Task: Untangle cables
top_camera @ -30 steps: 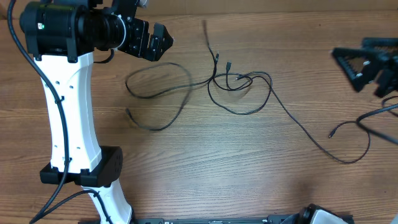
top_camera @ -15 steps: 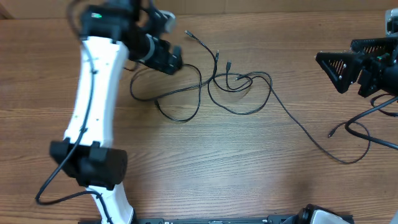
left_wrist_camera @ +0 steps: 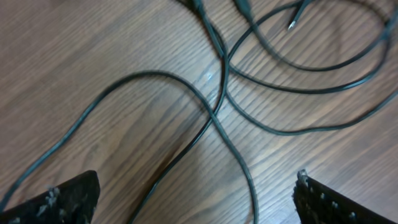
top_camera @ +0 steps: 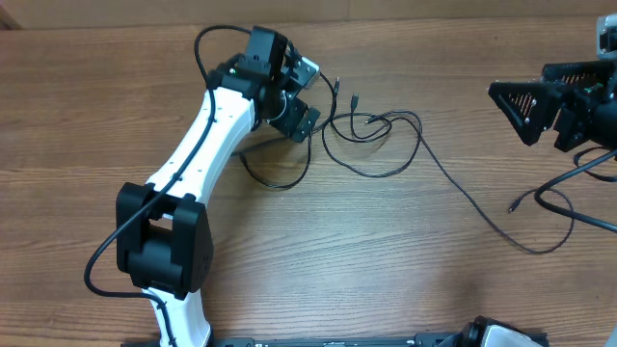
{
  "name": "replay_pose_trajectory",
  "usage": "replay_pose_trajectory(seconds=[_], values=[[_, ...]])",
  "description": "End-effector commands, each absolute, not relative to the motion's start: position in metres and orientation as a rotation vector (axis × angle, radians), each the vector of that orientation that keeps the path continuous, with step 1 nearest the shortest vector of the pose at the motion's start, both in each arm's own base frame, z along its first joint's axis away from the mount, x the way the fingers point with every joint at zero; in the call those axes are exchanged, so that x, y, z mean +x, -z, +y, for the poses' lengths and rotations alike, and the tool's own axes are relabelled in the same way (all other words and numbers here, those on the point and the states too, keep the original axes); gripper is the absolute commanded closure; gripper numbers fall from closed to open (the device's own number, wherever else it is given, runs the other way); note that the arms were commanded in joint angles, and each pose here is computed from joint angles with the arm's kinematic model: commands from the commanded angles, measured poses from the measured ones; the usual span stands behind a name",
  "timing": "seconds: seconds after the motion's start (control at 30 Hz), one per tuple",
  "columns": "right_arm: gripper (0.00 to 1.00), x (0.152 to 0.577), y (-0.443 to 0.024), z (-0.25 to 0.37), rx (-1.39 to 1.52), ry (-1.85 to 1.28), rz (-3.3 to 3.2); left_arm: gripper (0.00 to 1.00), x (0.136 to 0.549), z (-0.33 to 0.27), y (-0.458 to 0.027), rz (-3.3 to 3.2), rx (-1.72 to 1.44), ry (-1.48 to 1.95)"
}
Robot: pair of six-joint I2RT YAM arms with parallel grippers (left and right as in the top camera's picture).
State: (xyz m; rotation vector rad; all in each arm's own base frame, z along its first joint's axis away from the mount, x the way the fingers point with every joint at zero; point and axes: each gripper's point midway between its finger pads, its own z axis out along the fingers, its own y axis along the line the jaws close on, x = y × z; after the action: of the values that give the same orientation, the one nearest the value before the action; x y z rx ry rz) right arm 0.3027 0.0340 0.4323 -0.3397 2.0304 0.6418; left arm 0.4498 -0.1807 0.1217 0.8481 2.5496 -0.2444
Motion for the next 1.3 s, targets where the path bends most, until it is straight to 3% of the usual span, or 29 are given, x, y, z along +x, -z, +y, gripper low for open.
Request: replay_pose_trajectory(seconds=[0.0, 0.27, 0.6, 0.7, 0.77, 0.83, 0.93, 1.0, 1.27], values=[[0.0, 0.299, -0.441, 0.041, -0.371, -0.664, 1.999, 0.0, 0.444, -0.176, -0.099, 2.602, 0.745, 0.238], [0.0, 0.297, -0.442, 0.046, -0.385, -0.693, 1.995, 0.1, 0.452, -0.184, -0.069, 2.665, 0.499, 0.303], [0.0, 0.295, -0.444, 0.064, -0.461, -0.722, 1.977, 0.15, 0.434, -0.224, -0.005, 2.734, 0.658, 0.316], [0.0, 0.294, -0.444, 0.068, -0.474, -0.727, 1.973, 0.28, 0.434, -0.233, -0.003, 2.713, 0.693, 0.314], [0.0, 0.294, -0.444, 0.068, -0.474, -0.728, 1.973, 0.42, 0.435, -0.235, -0.004, 2.701, 0.697, 0.317], [0.0, 0.294, -0.444, 0.068, -0.474, -0.728, 1.973, 0.84, 0.436, -0.235, -0.005, 2.698, 0.695, 0.317], [0.0, 0.294, -0.444, 0.068, -0.474, -0.728, 1.973, 0.83, 0.437, -0.233, -0.004, 2.7, 0.691, 0.306], [0.0, 0.294, -0.444, 0.068, -0.475, -0.727, 1.973, 0.96, 0.436, -0.232, -0.004, 2.704, 0.691, 0.304], [0.0, 0.297, -0.441, 0.063, -0.457, -0.687, 1.991, 0.96, 0.447, -0.204, -0.014, 2.738, 0.631, 0.113]])
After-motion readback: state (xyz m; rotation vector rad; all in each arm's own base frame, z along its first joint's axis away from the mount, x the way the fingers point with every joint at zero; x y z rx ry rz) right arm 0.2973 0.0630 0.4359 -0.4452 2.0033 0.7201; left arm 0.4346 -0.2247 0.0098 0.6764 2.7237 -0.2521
